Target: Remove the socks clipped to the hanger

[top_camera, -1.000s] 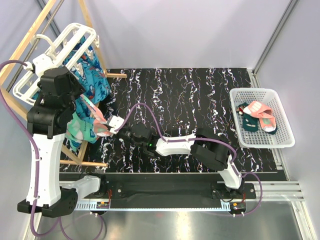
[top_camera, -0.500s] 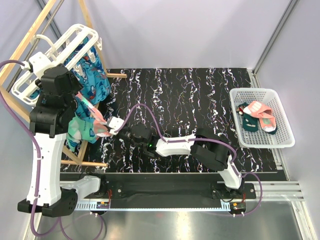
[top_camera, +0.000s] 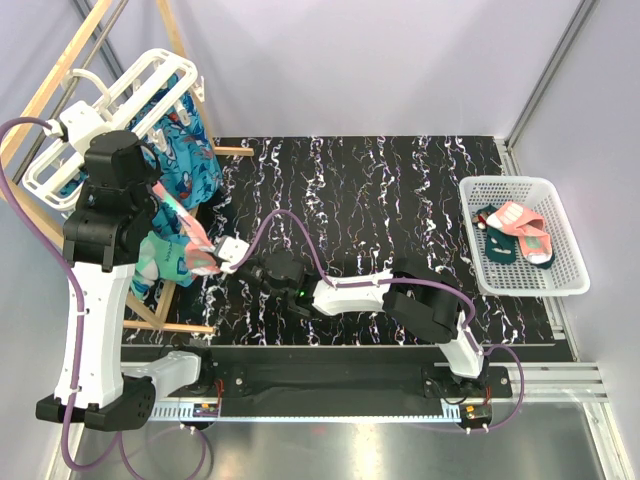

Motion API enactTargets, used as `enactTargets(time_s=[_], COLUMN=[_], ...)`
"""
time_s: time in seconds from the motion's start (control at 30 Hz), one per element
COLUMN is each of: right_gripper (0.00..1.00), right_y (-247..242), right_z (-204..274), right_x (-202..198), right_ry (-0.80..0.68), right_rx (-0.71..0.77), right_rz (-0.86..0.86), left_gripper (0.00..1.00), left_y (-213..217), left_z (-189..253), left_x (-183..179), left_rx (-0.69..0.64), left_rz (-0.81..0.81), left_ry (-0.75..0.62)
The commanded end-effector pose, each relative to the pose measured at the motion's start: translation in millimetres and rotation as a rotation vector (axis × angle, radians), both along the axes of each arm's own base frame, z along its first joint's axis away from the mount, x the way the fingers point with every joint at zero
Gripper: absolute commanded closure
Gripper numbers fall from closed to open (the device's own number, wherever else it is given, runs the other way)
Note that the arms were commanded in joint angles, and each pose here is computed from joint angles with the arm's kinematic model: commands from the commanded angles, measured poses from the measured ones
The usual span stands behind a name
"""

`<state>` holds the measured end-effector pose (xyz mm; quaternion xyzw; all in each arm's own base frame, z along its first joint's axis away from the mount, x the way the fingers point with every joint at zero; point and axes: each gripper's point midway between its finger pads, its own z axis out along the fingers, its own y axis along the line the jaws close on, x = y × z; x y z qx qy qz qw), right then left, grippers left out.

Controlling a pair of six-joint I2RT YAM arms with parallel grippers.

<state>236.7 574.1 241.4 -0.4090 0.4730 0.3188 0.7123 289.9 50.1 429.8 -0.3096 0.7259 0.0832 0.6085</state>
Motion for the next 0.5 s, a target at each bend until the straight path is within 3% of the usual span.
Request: enactTargets(time_s=[0.0, 0.3, 0.4, 0.43, 0.47], right_gripper=[1.00, 1.00, 1.00, 1.00, 1.00], right_y=[-11.5, -12.2, -19.7, -33.9, -50.8], right_z=[53.9, 51.2, 50.6, 44.7, 59.9], right_x=[-6.4, -4.2, 9.6, 26.5, 36.0], right_ry=[-0.053, -0.045, -0.026, 0.013, 0.027], right_rx=[0.123, 0.121, 0.143, 0.169, 0.282], right_rz=[-0.015, -0.028, -0.111, -0.238, -0.321], left_gripper=[0.97, 1.00, 1.00, 1.00, 1.00], left_y=[4.1, 4.4, 4.8, 5.1, 5.3], left_z=[16.4, 19.5, 21.7, 23.1, 24.1], left_x=[3.1, 0.4, -1.3, -1.9, -2.7], left_rx=[0.009, 0.009, 0.013, 0.012, 0.014], left_rz=[0.027, 0.023, 0.024, 0.024, 0.023], left_ry=[-0.065, -0.072, -0.073, -0.076, -0.076])
